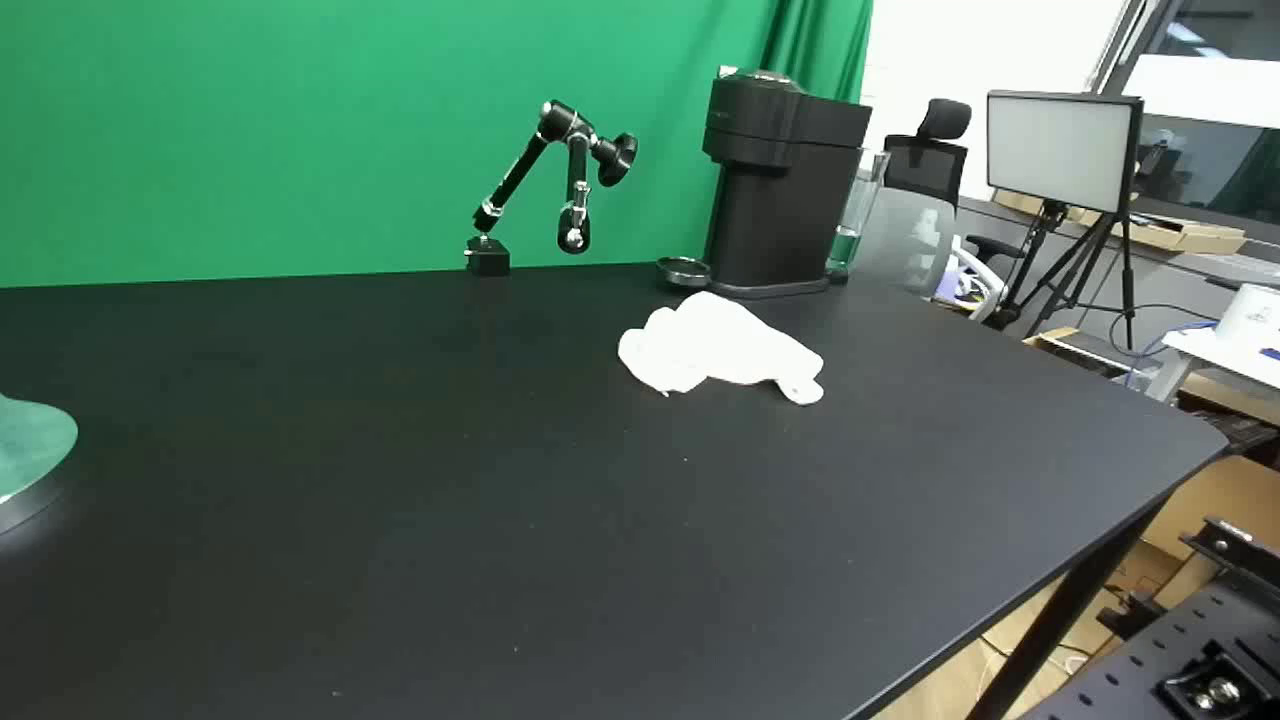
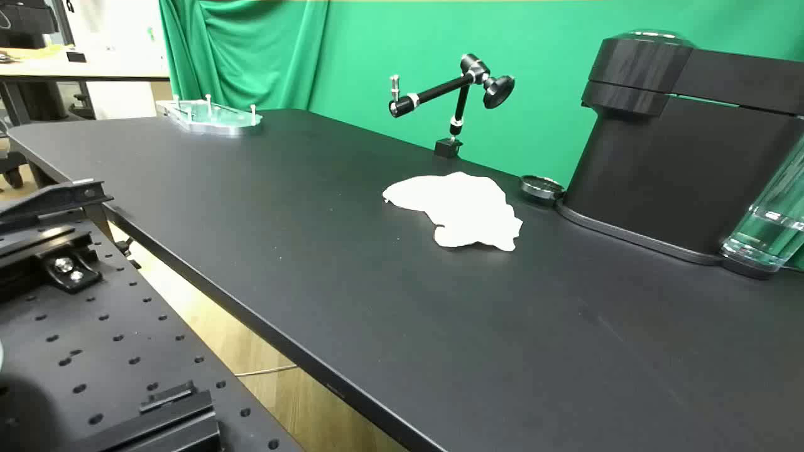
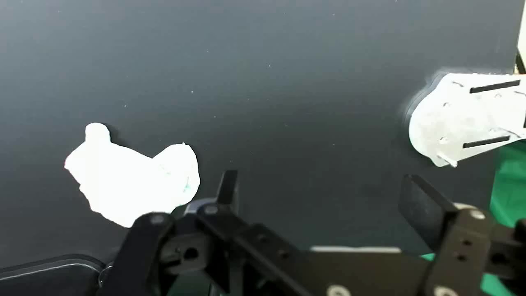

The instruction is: Take the white cloth from the table and put it on the black rod

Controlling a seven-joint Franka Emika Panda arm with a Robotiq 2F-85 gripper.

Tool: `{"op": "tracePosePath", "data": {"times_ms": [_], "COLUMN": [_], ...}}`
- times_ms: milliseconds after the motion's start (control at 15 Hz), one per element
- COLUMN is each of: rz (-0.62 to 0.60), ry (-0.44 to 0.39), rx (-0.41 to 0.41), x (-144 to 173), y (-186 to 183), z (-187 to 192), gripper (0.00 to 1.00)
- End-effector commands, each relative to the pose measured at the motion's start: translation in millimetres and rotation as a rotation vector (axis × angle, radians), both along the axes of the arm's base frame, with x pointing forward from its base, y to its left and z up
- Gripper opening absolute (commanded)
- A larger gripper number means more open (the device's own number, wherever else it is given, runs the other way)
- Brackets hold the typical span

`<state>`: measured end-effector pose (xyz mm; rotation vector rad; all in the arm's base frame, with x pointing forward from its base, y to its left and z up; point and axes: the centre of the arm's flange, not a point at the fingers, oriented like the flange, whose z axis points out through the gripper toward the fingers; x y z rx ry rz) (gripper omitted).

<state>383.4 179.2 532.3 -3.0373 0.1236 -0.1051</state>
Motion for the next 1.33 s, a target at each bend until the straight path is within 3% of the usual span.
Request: {"op": "tracePosePath", "data": {"times_ms": [0, 667, 867, 1067, 1267], "rz": [0.0, 0.0, 0.092, 0.182, 0.23], "ry": [-0.001, -0.003, -0.023, -0.103, -0.142], "rx": [0.0, 0.001, -0.062, -0.177, -0.212], "x": [0, 0, 5, 20, 34], "y": [0, 0, -14, -41, -72], "z": [0, 1, -13, -36, -65], "gripper": [1.0, 1.0, 1.0, 1.0, 1.0]}}
